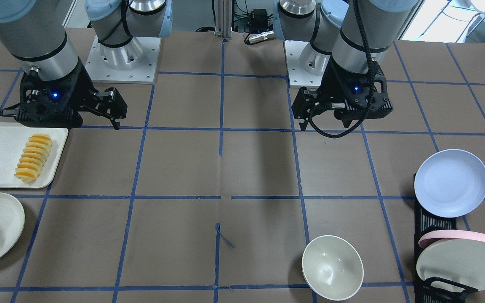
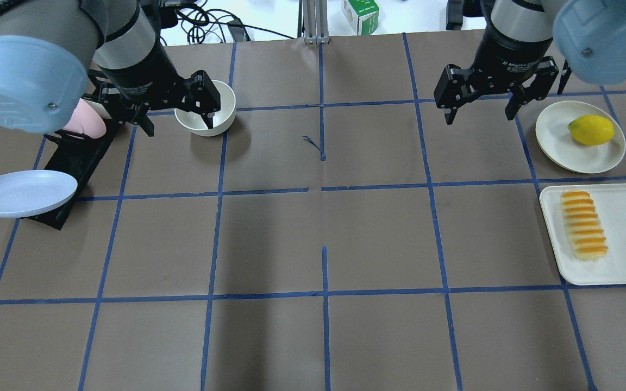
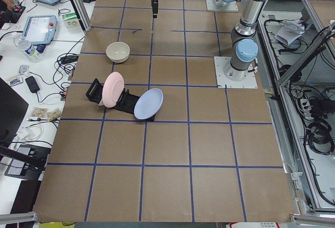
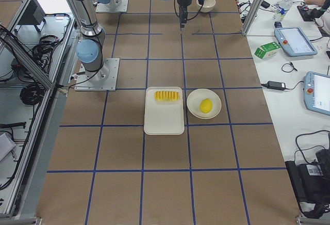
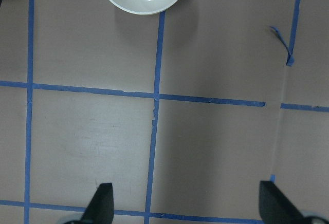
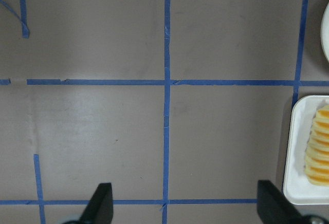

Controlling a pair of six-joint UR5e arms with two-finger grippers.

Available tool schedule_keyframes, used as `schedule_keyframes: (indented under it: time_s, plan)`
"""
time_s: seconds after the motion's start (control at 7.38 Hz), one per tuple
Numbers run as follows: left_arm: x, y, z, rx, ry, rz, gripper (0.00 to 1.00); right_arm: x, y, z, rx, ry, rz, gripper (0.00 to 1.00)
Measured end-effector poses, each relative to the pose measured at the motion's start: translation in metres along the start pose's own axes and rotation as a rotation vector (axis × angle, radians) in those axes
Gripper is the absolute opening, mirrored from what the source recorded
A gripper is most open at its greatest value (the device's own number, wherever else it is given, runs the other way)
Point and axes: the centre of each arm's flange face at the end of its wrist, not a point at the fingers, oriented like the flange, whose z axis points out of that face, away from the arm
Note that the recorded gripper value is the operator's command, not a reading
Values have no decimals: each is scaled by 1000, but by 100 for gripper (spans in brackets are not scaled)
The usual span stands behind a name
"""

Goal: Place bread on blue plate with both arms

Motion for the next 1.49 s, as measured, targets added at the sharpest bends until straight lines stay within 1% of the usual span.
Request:
schedule_keyframes:
  time_s: [0.14, 0.27, 0.41, 0.54, 0.68, 0.81, 0.95, 1.22, 1.36, 1.49]
  plan:
    - [-26, -9, -3, 8, -3, -54, 100, 4, 1, 3, -7, 2, -4, 100]
    - [-72, -22, -5, 12, -6, -143, 100, 18, 1, 11, -25, 3, -5, 100]
    - [-127, -36, -3, 9, -3, -255, 100, 45, 1, 27, -57, -5, 20, 100]
    - [-181, -43, 1, 0, 2, -363, 100, 81, 2, 52, -87, -14, 60, 100]
    - [-233, -46, 8, -17, -1, -460, 100, 113, 5, 79, -90, -15, 71, 100]
    - [-279, -43, 16, -39, -4, -540, 100, 143, 9, 105, -79, -16, 61, 100]
    - [-319, -38, 26, -65, -9, -591, 100, 179, 16, 135, -65, -19, 67, 100]
    - [-376, -26, 58, -123, -5, -591, 100, 235, 31, 190, -11, 2, 51, 100]
    - [-399, -21, 79, -147, 2, -597, 100, 259, 40, 216, -8, 4, 42, 100]
    - [-419, -19, 101, -149, -7, -609, 100, 280, 46, 238, -14, -1, 29, 100]
